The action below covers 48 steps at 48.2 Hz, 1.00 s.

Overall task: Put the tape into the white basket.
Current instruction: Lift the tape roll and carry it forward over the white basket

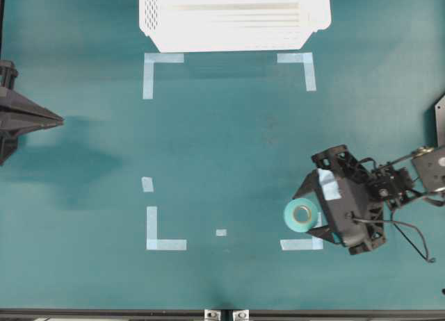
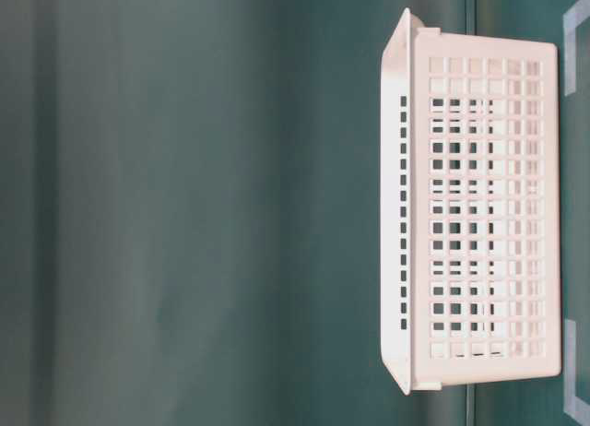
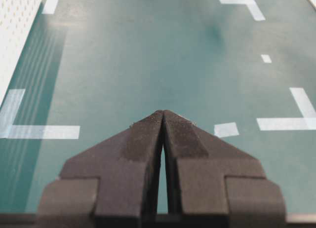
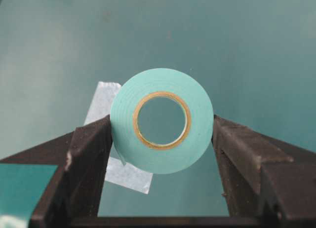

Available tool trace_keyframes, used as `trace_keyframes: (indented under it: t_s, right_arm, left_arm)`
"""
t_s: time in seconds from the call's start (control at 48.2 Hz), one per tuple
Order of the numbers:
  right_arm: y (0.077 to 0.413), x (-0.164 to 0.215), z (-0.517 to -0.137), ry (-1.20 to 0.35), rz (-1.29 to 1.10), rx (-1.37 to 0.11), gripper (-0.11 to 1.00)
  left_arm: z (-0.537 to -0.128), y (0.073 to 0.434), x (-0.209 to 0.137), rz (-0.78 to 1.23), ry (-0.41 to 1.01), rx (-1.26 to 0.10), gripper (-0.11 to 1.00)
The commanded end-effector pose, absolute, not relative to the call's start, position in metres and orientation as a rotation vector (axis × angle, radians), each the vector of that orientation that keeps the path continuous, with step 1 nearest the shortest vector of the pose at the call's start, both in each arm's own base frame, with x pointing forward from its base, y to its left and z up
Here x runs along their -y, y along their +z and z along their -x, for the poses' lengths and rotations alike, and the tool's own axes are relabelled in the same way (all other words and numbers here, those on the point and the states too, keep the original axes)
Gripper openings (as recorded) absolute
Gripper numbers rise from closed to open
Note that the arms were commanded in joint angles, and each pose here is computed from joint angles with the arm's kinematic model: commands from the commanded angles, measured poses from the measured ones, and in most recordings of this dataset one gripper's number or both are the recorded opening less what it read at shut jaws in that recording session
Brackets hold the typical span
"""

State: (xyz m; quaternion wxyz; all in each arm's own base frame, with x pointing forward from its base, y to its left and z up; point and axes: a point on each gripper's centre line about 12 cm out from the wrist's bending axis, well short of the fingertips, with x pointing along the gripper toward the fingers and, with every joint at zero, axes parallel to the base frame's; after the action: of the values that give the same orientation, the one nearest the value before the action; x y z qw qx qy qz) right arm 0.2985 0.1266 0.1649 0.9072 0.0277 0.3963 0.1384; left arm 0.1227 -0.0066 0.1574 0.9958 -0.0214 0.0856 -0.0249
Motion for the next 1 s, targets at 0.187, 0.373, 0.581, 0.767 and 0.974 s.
trace_keyframes:
  t_s: [0.187, 0.373, 0.581, 0.767, 0.974]
  right_arm:
    - [0.212, -0.122, -0.289, 0.307, -0.087, -0.685, 0.68]
    - [0.215, -0.115, -0.284, 0.294, -0.095, -0.672, 0.68]
    - [0.216, -0.103, -0.289, 0.258, -0.099, -0.660, 0.68]
    - [0.218, -0.085, -0.296, 0.205, -0.096, -0.649, 0.68]
    - [0.223, -0.061, -0.304, 0.134, -0.090, -0.630, 0.68]
  left_arm:
    - [-0.124, 0.162, 0.006, 0.044, -0.044, -0.162, -0.10]
    - [-0.124, 0.162, 0.006, 0.044, -0.044, -0.162, -0.10]
    - [-0.124, 0.162, 0.006, 0.045, -0.044, -0.161, -0.10]
    - [-0.124, 0.162, 0.006, 0.045, -0.044, -0.162, -0.10]
    - [-0.124, 0.162, 0.006, 0.044, -0.044, -0.161, -0.10]
